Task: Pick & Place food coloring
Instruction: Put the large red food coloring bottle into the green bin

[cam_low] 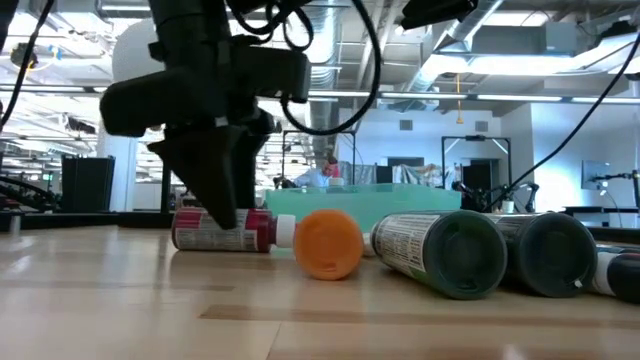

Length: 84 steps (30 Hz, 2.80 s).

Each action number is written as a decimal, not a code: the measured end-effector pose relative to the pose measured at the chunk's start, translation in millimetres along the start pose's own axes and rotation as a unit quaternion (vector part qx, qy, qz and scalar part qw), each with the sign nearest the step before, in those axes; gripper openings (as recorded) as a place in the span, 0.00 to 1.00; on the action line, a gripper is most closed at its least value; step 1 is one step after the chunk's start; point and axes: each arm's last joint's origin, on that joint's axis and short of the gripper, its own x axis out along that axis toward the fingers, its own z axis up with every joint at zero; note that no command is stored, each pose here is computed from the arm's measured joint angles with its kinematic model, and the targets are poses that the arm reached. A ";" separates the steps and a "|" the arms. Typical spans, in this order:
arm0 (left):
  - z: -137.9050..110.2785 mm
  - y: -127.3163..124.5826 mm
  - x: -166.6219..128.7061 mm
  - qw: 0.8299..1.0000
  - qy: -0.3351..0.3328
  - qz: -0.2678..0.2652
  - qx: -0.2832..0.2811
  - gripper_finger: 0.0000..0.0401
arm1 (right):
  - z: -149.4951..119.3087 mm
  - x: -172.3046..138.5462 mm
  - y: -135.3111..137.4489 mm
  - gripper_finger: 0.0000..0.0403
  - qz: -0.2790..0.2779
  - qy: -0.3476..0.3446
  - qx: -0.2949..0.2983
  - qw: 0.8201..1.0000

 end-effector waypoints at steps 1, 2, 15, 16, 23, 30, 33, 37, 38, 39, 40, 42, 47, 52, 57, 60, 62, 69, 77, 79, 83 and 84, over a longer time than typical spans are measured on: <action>1.6 0.5 0.3 1.000 -0.006 -0.006 0.000 0.58 | 0.0 0.0 0.0 0.41 0.000 0.000 0.000 1.000; 3.1 0.9 0.5 1.000 -0.011 -0.012 -0.001 0.58 | 0.0 0.0 0.0 0.41 0.000 0.000 0.000 1.000; 7.1 4.6 7.6 0.999 -0.019 -0.024 -0.009 0.58 | -0.8 -0.1 -0.1 0.41 0.000 0.004 0.002 1.000; 7.1 4.8 7.6 1.000 -0.019 -0.023 -0.009 0.58 | -0.8 -0.1 -0.1 0.41 0.000 0.004 0.002 1.000; 4.2 6.4 9.7 1.000 -0.013 -0.006 -0.011 0.54 | -0.8 -0.1 -0.1 0.41 0.000 0.004 0.002 1.000; 4.3 6.3 9.8 1.000 -0.013 -0.010 -0.012 0.42 | -0.7 0.0 0.0 0.41 0.000 0.004 0.003 1.000; 4.1 6.3 9.7 1.000 -0.011 -0.011 -0.010 0.39 | -0.7 0.0 0.0 0.41 0.000 0.004 0.003 1.000; 4.0 6.2 9.8 1.000 -0.011 -0.013 -0.010 0.37 | -0.7 0.0 0.0 0.41 0.000 0.004 0.003 1.000; 4.0 6.1 9.8 1.000 -0.010 -0.013 -0.010 0.37 | -0.7 0.0 0.0 0.41 0.000 0.004 0.003 1.000; 4.0 6.1 9.8 1.000 -0.010 -0.013 -0.010 0.37 | -0.7 0.0 0.0 0.41 0.000 0.004 0.003 1.000; 4.0 6.1 9.8 1.000 -0.010 -0.013 -0.010 0.37 | -0.6 0.0 0.0 0.41 0.000 0.004 0.003 1.000; 4.0 6.1 9.8 1.000 -0.010 -0.014 -0.009 0.37 | -0.7 0.0 0.0 0.41 0.000 0.004 0.003 1.000; 3.0 3.8 7.0 1.000 -0.010 -0.014 -0.004 0.36 | -0.7 0.0 0.0 0.41 0.000 0.004 0.003 1.000; 3.2 1.7 -9.0 0.999 -0.034 -0.005 -0.001 0.36 | -0.6 0.0 0.0 0.41 0.000 0.004 0.003 1.000; 3.4 1.0 -27.3 0.998 -0.067 0.019 -0.001 0.36 | -0.6 0.0 0.0 0.41 0.000 0.003 0.003 1.000; 3.3 1.7 -39.8 0.994 -0.092 0.051 -0.003 0.36 | -0.6 0.0 0.0 0.41 0.000 0.003 0.006 1.000; 3.1 2.9 -49.7 0.991 -0.112 0.078 -0.005 0.36 | -0.6 0.0 0.0 0.41 0.000 0.003 0.007 1.000; -2.1 11.1 -83.9 0.966 -0.191 0.173 -0.025 0.36 | -0.7 0.0 0.0 0.41 0.000 0.004 0.011 1.000; -34.9 28.6 -91.0 0.917 -0.332 0.199 -0.099 0.36 | -0.9 0.0 -0.1 0.41 0.000 0.005 0.011 1.000; -46.1 35.6 -87.9 0.899 -0.370 0.201 -0.120 0.36 | -0.8 0.0 -0.1 0.41 0.000 0.005 0.011 1.000; -64.5 50.0 -79.4 0.857 -0.448 0.198 -0.163 0.36 | -0.7 -0.1 -0.1 0.41 0.000 0.004 0.011 1.000; -68.7 53.6 -76.0 0.847 -0.462 0.198 -0.171 0.36 | -0.7 -0.1 -0.1 0.41 0.000 0.004 0.011 1.000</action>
